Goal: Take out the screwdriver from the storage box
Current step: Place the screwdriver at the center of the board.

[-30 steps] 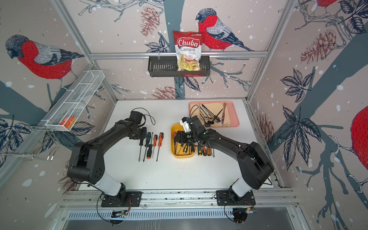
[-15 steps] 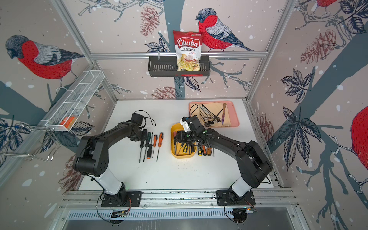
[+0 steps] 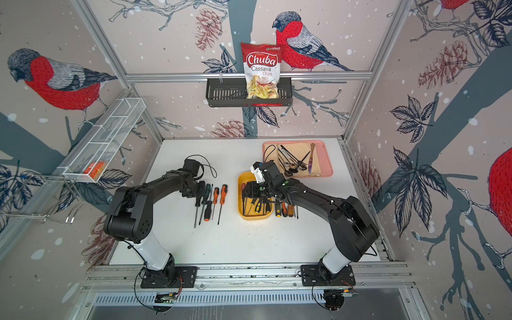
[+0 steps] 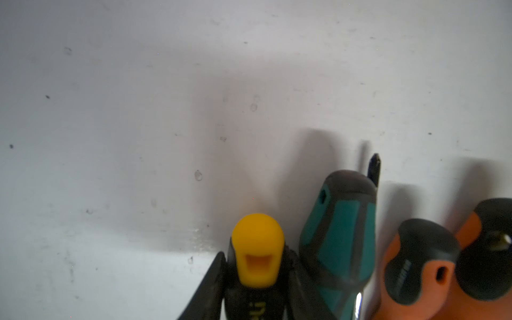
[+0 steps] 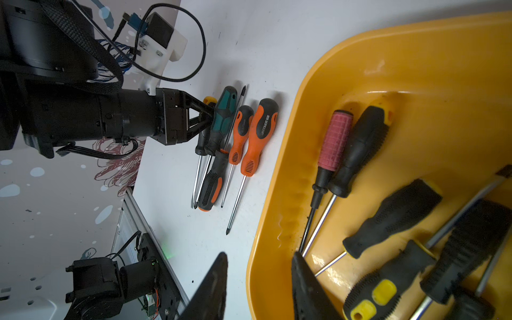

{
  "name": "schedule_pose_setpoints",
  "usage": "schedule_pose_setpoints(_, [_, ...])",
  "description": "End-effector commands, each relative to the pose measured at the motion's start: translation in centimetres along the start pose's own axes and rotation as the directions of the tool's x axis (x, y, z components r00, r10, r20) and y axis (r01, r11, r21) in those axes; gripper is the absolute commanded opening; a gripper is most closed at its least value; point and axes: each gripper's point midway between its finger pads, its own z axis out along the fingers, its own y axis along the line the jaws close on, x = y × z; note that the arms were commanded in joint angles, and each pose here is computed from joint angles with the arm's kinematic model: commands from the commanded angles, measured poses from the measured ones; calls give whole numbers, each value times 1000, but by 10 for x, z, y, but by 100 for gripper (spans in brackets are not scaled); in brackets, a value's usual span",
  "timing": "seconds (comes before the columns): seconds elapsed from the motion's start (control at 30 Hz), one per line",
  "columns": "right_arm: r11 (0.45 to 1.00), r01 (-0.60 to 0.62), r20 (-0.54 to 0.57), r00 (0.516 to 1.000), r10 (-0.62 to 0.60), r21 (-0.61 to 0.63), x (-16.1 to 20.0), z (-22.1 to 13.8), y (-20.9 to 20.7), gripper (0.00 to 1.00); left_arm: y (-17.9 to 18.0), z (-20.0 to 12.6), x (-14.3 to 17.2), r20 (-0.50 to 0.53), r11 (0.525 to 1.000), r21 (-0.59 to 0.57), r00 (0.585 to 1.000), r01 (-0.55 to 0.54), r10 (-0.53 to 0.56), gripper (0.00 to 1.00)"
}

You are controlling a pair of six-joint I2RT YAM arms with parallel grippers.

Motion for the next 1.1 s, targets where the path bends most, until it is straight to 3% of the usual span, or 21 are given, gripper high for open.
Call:
schedule_pose_setpoints(0.0, [1000,13,12,1000,-13,5,-2,-3,1,39,3,0,-3,14,1000,-9,1000,2,-2,39])
schedule_pose_setpoints(0.37, [999,1,27,1000,-2,44,-8,-11,0,40,-1,-20,-8,51,1000,18,999,17,-18,40])
schedule_pose_setpoints(0.63, [971,-92,27,996,89,221,-16,-17,-27,42,-24,-57,-16,115,985,172,992,34,-54,41])
schedule_pose_setpoints(0.73, [943,-138,11,990,142,303,-13,-16,-44,42,-44,-75,-17,142,957,290,988,21,-65,42])
schedule_pose_setpoints(0.83, [913,-166,1,984,178,372,-11,-13,-57,41,-73,-90,-8,144,892,452,988,-8,-64,44])
schedule_pose_setpoints(1.07, [869,-191,-11,975,220,457,-6,-2,-74,41,-115,-113,15,162,833,545,987,-95,6,46])
